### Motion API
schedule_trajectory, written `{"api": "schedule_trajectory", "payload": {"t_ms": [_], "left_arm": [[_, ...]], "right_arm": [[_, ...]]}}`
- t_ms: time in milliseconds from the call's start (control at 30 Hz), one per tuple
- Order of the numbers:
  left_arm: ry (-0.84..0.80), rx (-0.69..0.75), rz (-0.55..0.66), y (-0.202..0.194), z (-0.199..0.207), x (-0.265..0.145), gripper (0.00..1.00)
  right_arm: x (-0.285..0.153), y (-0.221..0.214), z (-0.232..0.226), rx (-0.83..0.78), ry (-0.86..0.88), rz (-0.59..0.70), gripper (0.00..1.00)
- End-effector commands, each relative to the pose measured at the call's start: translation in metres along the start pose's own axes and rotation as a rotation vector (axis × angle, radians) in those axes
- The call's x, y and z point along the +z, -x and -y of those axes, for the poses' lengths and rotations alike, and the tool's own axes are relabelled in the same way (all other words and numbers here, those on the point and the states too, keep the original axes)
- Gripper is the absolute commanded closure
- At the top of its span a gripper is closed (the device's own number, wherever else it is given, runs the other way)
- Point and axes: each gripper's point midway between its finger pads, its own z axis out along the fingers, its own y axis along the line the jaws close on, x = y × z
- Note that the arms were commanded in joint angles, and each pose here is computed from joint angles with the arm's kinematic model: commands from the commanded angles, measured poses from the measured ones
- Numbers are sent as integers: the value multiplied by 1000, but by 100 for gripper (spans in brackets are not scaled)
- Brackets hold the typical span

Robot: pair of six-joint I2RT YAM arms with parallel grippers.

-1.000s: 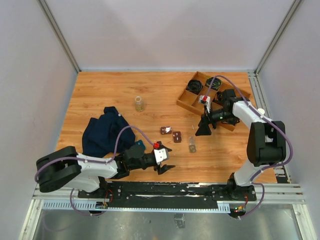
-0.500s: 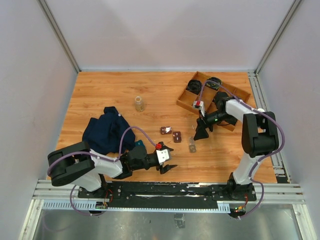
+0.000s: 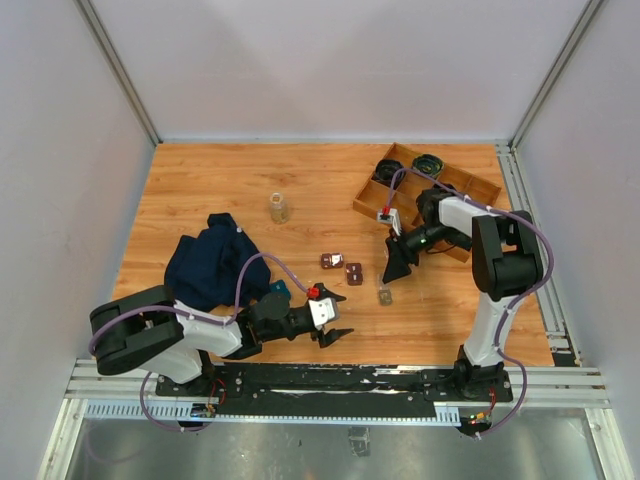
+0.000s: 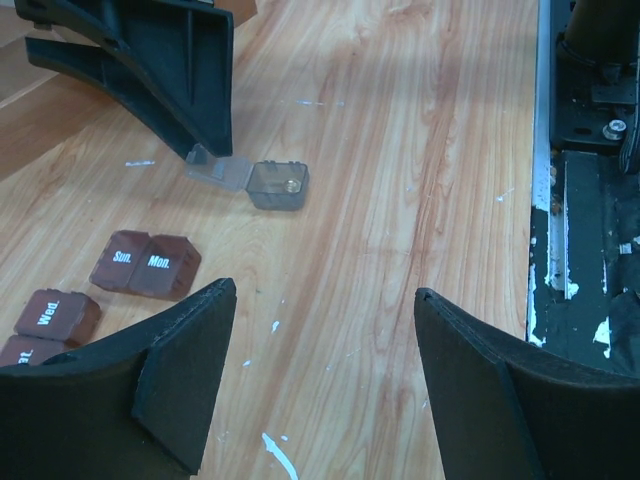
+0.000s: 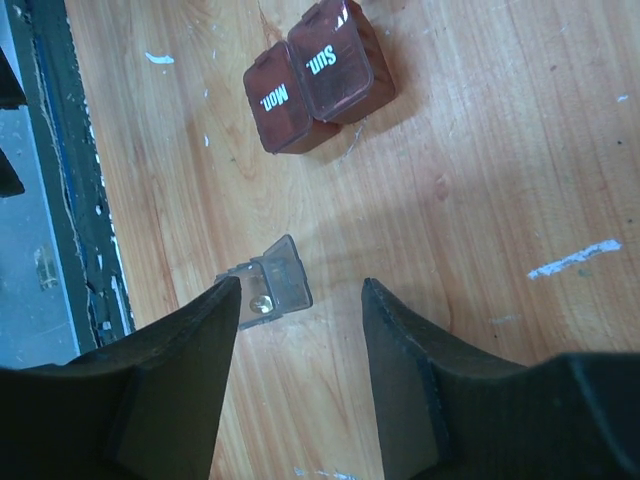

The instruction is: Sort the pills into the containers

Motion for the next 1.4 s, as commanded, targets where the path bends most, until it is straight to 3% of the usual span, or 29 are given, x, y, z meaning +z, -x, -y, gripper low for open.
{"api": "schedule_trajectory", "payload": {"t_ms": [0,333,767,1000,1367], "left_arm": [[15,2,54,14,-1,-2,24],[24,-4,61,15,-2,-6,24],[41,-22,88,21,-3,-13,24],[71,-70,167,41,-8,-22,22],[213,-167,427,98,-33,-60,16]], "right_arm": [[6,6,-13,31,72,-3,50],[8,6,-18,37,114,11,68],[9,7,-26,57,170,34,99],[-9,27,-53,55,206,130,99],[-49,80,-96,47,119,308,99]]}}
